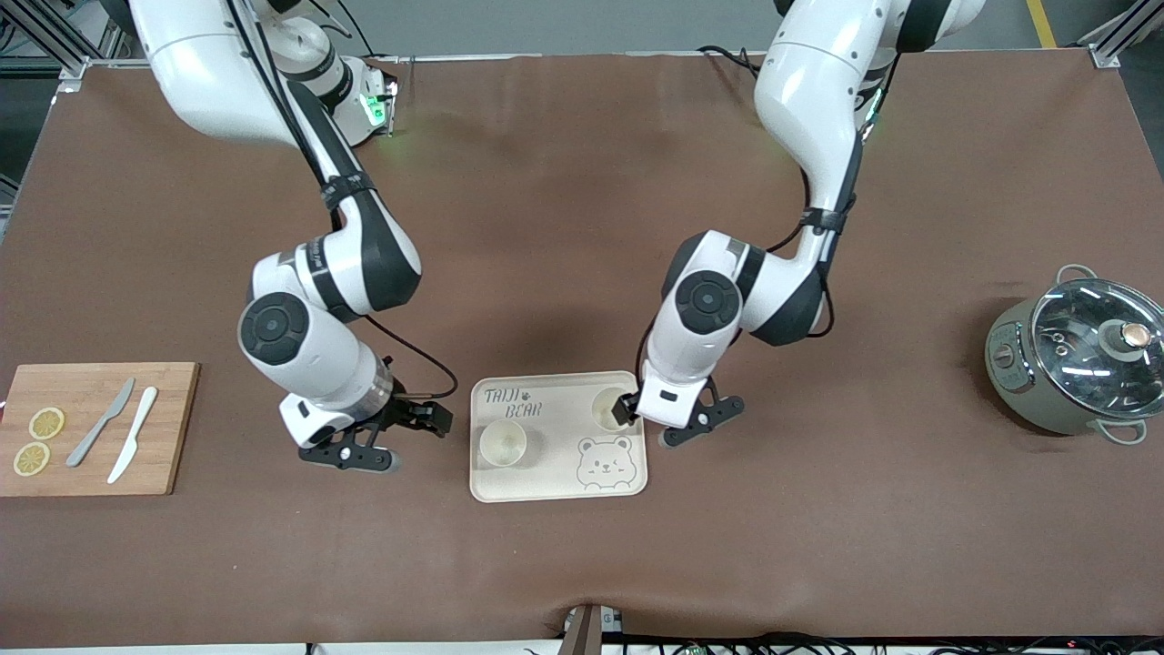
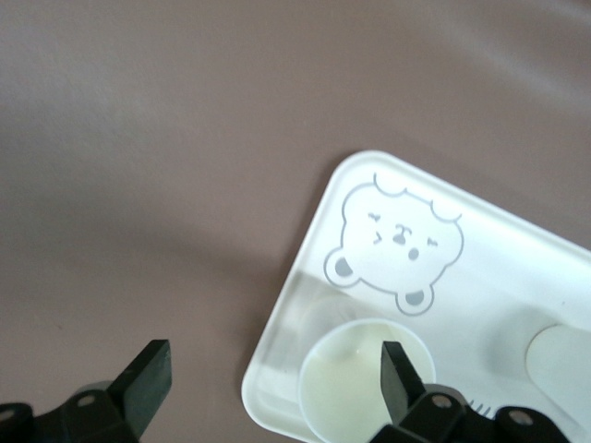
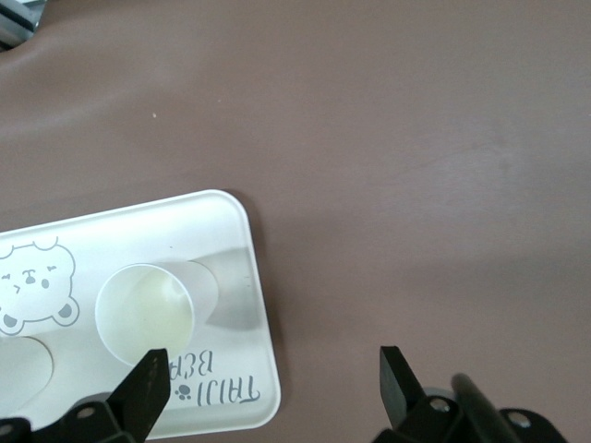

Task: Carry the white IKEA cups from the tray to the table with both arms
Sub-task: 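Close the left gripper on one cup while the right gripper grasps the other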

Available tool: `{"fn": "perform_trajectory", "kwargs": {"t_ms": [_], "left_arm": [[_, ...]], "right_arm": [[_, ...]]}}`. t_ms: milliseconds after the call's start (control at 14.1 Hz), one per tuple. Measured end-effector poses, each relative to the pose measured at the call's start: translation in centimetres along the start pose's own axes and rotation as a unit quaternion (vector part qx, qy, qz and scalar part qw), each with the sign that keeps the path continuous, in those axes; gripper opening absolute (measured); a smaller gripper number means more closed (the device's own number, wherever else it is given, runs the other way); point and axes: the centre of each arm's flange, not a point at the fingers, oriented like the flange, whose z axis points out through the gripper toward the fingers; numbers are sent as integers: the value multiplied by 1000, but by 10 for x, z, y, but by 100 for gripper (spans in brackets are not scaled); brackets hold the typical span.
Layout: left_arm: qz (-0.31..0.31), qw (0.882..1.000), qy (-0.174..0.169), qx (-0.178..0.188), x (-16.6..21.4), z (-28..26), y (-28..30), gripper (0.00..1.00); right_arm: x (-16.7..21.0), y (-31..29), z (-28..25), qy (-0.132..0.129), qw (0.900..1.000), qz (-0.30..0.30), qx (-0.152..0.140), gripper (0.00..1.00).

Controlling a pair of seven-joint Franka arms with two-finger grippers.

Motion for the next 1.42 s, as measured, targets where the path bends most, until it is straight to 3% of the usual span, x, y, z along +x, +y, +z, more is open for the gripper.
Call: {"fn": "perform_trajectory", "kwargs": {"t_ms": [495, 708, 1274, 1415], "left_arm": [[14, 1000, 0, 17, -32, 35, 11, 100], [-4, 1000, 0, 21, -34, 42, 10, 96], [-33, 999, 11, 4, -31, 39, 14, 12], [-33, 999, 14, 0, -31, 38, 15, 6]], "right_arm": [[-4, -14, 38, 16, 1000, 8, 9, 100], [-9, -22, 56, 20, 1000, 12, 13, 100], [-20, -37, 95, 29, 999, 10, 20, 100], [-23, -41, 104, 30, 999, 7, 21, 100]]}}
